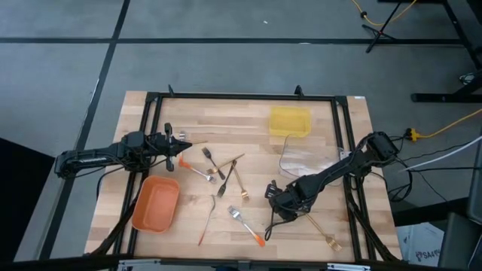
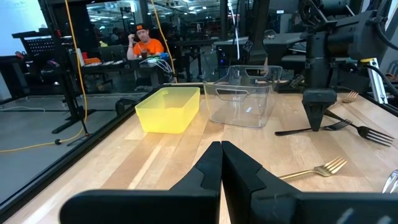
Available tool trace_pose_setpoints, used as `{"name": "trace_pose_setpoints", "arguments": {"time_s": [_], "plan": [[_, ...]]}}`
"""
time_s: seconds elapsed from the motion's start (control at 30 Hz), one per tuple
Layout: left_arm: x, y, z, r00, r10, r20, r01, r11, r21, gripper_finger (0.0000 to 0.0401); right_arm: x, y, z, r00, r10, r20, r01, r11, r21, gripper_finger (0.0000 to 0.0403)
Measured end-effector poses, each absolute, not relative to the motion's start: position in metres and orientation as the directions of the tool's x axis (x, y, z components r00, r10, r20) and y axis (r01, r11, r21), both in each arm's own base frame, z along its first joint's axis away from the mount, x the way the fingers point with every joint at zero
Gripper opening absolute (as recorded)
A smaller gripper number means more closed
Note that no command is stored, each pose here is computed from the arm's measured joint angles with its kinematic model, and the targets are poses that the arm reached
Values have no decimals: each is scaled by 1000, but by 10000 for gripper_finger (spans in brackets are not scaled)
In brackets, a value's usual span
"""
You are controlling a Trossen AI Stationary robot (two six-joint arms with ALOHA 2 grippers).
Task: Sort silverware by color (type)
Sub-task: Put the black fork into the yellow bin
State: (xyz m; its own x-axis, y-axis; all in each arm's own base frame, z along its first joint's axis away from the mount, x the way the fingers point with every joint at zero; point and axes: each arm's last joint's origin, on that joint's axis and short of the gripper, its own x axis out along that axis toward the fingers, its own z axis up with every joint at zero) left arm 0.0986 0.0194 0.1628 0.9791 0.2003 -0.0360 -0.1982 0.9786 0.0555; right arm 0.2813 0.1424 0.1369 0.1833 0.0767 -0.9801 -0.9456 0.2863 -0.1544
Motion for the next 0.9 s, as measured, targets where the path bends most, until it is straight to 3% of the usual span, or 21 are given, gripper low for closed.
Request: {"name": "trace_pose_setpoints", "arguments": {"time_s": [0.33, 0.9], "plan": [[99, 19, 163, 979, 200, -36, -198, 979, 55, 0, 280, 142, 136, 168, 77, -983, -949, 284, -140, 104], [99, 19, 163, 979, 201, -36, -199, 979, 54, 0, 281, 143, 135, 176, 79, -981, -947, 285, -147, 29]]}}
